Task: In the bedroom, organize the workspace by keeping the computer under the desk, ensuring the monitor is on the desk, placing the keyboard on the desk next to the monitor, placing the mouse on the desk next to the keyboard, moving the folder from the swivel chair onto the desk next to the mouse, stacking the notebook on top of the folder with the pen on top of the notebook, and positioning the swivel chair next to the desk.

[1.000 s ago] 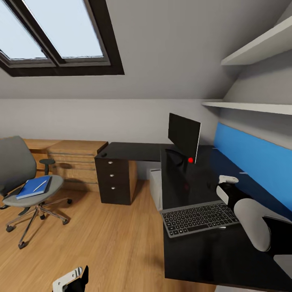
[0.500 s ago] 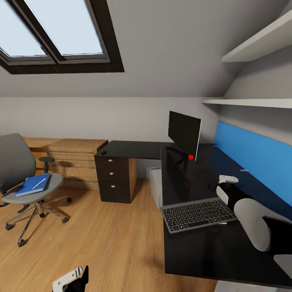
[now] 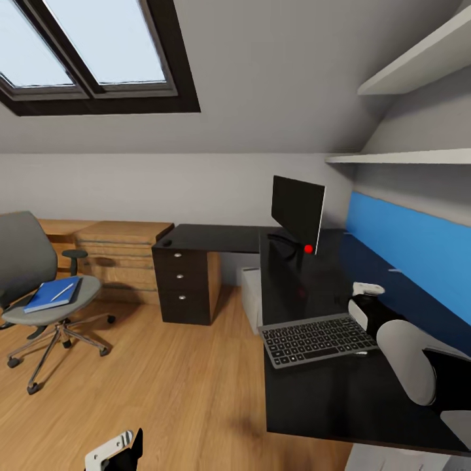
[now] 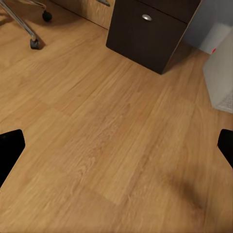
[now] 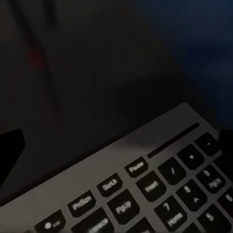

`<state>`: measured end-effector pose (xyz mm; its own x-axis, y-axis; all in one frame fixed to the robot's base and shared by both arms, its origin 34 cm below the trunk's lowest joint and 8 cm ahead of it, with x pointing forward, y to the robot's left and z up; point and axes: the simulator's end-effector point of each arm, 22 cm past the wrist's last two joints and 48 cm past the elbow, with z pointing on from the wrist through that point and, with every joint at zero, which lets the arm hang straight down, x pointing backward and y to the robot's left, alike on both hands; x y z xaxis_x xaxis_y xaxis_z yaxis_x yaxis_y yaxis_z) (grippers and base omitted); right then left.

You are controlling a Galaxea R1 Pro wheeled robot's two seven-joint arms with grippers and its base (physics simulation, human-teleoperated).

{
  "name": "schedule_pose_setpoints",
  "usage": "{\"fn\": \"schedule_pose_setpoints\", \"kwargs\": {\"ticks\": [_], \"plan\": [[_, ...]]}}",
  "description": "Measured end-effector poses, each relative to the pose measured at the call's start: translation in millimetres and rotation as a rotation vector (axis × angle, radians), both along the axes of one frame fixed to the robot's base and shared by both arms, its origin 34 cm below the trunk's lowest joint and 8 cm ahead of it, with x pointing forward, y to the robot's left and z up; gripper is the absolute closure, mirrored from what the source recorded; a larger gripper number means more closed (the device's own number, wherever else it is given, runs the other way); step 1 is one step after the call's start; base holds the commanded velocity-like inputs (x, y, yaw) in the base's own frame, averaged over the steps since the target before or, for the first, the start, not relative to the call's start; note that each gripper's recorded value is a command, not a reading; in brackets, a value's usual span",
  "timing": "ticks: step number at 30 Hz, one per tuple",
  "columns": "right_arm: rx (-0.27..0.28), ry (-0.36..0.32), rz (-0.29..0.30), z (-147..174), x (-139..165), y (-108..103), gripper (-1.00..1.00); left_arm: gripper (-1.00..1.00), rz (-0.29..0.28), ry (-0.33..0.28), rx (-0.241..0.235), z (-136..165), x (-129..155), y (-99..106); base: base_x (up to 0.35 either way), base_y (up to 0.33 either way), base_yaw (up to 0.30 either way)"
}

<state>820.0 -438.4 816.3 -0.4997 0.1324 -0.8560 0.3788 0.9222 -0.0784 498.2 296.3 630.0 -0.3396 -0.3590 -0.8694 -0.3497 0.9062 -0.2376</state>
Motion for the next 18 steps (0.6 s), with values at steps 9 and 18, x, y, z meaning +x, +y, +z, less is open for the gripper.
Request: {"fn": "schedule_pose_setpoints", "kwargs": {"ticks": [9, 18], "plan": [[-0.006, 0.001, 0.002, -17.4, -2.3, 0.5, -1.00, -1.00, -0.002, 0.002, 0.004, -18.3, -2.7, 0.1, 0.000, 0.000, 0.000], [-0.019, 0.004, 0.005, -18.7, -2.6, -0.2, -1.00, -1.00, 0.000, 0.044, 0.017, -37.1, -11.4, 3.9, 0.000, 0.000, 0.000]]}}
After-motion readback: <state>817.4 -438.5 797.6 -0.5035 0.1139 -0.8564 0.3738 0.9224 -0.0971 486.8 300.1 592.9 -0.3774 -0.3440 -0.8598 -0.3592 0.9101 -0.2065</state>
